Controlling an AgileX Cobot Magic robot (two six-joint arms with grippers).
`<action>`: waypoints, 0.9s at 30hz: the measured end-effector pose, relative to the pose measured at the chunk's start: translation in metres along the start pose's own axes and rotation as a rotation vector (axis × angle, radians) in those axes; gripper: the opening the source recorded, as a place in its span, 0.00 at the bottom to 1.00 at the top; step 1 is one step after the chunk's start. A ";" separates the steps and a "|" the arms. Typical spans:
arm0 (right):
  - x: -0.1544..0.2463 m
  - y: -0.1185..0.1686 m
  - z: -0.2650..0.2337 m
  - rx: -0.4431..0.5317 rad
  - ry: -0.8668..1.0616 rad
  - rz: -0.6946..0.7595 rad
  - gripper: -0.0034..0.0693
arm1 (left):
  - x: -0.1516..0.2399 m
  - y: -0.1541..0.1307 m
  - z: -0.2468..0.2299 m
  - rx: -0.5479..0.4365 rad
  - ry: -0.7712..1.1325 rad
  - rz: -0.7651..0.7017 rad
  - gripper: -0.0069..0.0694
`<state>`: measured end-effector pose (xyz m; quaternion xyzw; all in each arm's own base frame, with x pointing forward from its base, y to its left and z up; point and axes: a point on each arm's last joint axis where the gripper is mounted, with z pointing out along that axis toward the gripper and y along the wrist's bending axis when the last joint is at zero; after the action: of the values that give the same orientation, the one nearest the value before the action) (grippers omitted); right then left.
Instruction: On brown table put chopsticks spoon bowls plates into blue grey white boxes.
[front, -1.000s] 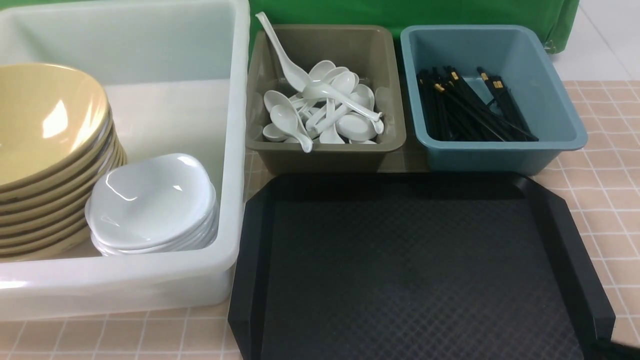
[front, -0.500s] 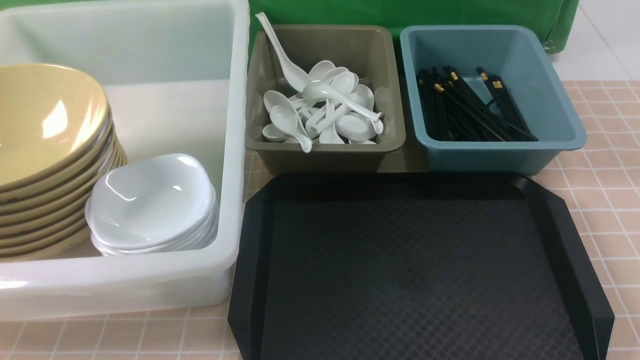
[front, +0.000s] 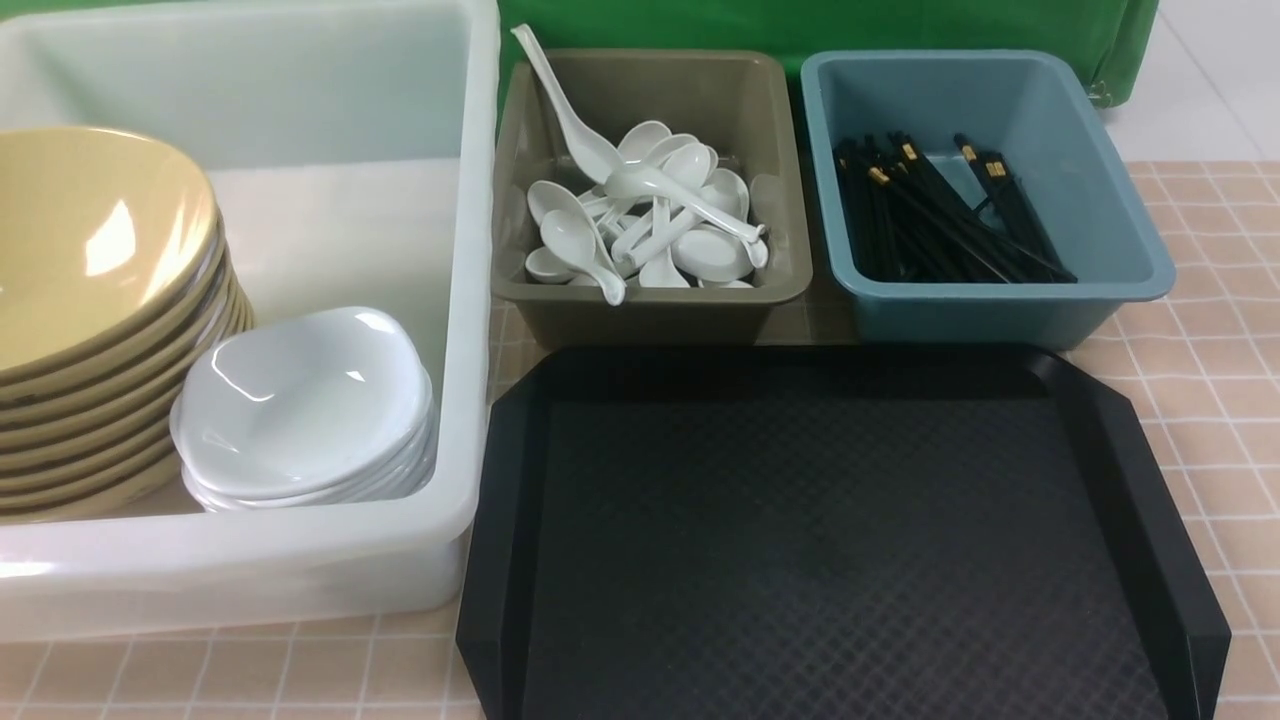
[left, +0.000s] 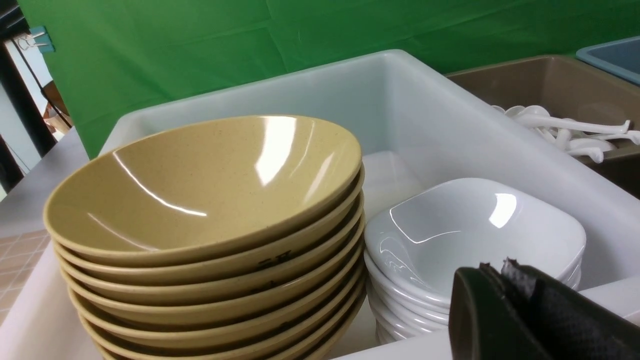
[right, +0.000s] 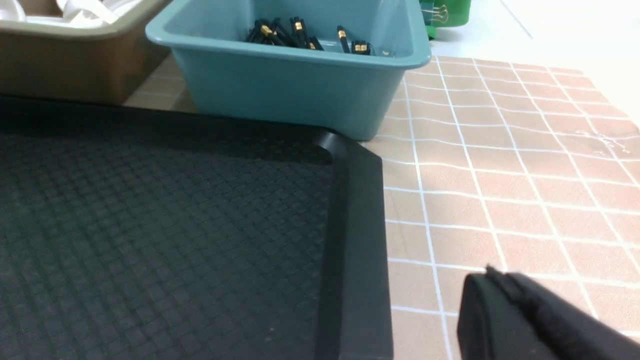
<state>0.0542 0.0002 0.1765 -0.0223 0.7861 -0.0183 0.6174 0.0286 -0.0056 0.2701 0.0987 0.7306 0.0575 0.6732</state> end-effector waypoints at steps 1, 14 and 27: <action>0.000 0.000 0.000 0.000 0.000 0.000 0.11 | 0.000 0.000 0.000 0.000 0.000 0.000 0.10; 0.000 0.000 0.000 0.000 0.001 -0.001 0.12 | 0.000 0.000 0.000 0.001 0.000 -0.004 0.10; 0.000 0.000 0.000 0.000 0.002 -0.002 0.13 | 0.048 -0.005 0.022 -0.044 0.094 0.002 0.10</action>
<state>0.0541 0.0002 0.1763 -0.0233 0.7868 -0.0192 0.6165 0.0461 -0.0004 0.2202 0.0817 0.7598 0.0788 0.6402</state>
